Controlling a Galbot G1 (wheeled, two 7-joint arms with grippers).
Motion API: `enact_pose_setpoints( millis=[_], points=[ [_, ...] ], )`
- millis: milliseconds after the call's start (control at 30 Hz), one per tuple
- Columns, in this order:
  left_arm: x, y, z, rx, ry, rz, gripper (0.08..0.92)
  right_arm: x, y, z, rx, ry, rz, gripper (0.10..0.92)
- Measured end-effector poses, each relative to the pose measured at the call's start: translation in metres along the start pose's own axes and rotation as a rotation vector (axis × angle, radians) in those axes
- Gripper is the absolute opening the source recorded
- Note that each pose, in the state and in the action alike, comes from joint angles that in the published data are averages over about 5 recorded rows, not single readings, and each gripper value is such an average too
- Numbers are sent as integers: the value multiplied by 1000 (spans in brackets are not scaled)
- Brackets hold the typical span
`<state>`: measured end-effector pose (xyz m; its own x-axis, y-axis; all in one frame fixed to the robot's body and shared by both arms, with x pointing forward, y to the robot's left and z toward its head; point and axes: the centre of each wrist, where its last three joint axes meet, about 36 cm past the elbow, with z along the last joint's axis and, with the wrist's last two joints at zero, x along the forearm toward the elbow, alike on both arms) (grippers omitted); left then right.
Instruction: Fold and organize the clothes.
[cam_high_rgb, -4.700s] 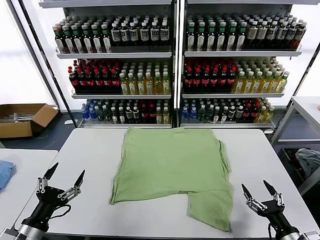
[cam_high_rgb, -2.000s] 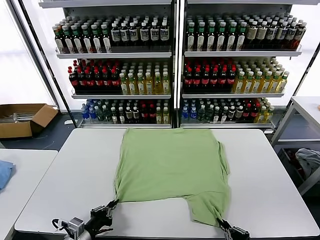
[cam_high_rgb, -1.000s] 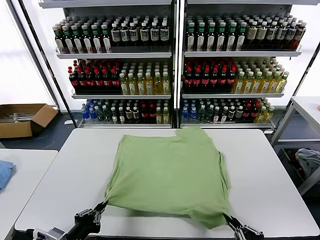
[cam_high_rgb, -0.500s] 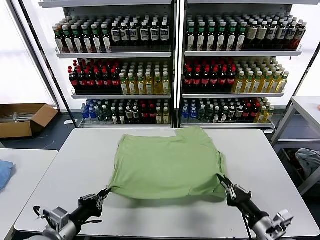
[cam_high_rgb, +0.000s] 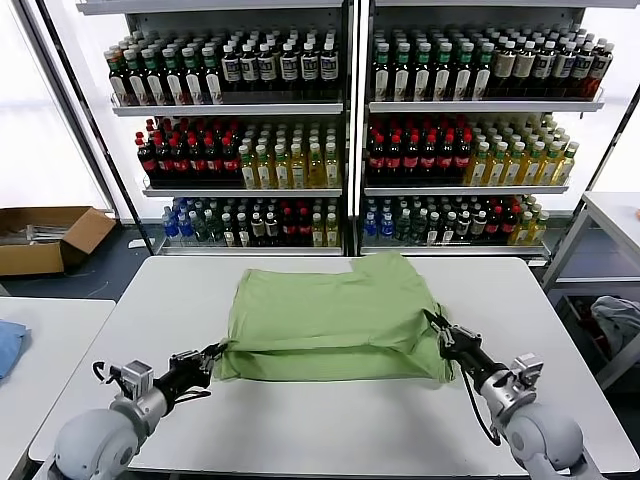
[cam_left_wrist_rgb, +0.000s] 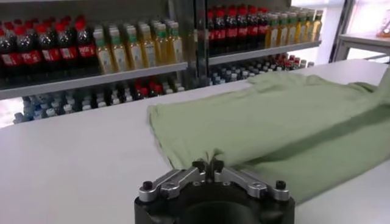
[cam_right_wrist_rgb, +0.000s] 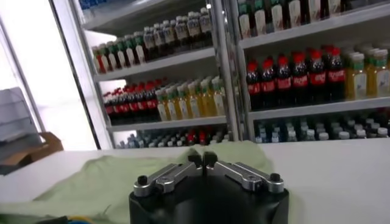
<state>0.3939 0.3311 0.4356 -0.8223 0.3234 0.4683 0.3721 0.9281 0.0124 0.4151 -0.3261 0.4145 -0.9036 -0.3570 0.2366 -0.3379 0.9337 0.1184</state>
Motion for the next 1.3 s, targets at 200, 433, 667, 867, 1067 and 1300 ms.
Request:
enact_pose_setpoints(
  millis=[200, 433, 667, 867, 1067, 1300],
  points=[
    [-7, 6, -4, 7, -7, -17, 429, 1, -5, -5, 31, 33, 47, 463],
    [-1, 1, 7, 13, -1, -25, 629, 19, 2, -5, 43, 64, 92, 662],
    [2, -11, 28, 23, 37, -38, 805, 44, 17, 11, 47, 136, 130, 815],
    [-1, -16, 38, 35, 58, -45, 822, 59, 28, 27, 45, 193, 139, 793],
    [-4, -18, 46, 50, 73, -49, 823, 62, 37, 37, 39, 228, 142, 628],
    [-7, -19, 51, 56, 83, -47, 750, 62, 39, 42, 36, 247, 151, 429]
  ],
)
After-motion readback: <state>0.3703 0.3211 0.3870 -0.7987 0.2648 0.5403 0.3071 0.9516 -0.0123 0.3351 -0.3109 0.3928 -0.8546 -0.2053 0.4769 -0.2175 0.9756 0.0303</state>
